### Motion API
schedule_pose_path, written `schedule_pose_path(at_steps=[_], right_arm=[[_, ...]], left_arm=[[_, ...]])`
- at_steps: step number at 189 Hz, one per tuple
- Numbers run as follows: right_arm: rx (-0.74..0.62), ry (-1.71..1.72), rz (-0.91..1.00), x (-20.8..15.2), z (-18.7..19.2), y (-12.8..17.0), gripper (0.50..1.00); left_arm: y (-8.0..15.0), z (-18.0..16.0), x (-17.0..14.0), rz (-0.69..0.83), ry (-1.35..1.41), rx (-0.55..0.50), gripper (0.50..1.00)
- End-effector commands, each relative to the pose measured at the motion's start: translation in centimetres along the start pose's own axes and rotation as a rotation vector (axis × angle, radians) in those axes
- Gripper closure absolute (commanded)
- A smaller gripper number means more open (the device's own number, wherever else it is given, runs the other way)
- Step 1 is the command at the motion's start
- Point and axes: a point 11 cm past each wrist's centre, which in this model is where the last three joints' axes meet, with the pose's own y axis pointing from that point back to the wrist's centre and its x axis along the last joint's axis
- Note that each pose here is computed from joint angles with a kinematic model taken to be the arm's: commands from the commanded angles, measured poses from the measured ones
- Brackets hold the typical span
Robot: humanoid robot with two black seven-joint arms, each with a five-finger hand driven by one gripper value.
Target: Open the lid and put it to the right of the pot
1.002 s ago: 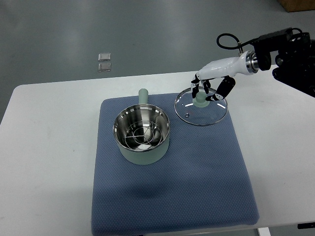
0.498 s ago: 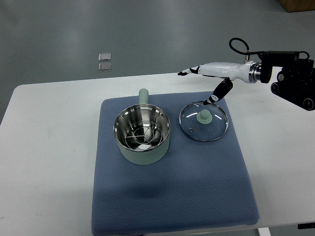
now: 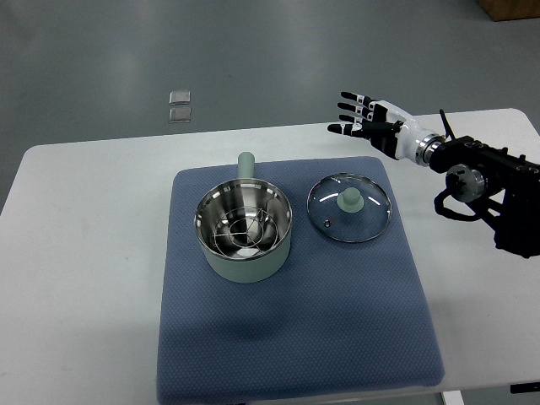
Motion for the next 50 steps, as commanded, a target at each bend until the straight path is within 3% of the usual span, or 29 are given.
schedule_pose_path(at_steps=[1,50], right_arm=[[0.002,-0.072,-0.001,-0.88,1.15,-0.35,0.56],[0.005,-0.091,-0.022,-1.54,1.66,-0.49,0.56]], left_arm=[[0.0,-0.04,0.0,0.0,0.0,0.003,0.5],[0.0,-0.03,-0.09,-0.005,-0.001,0.001,0.5]])
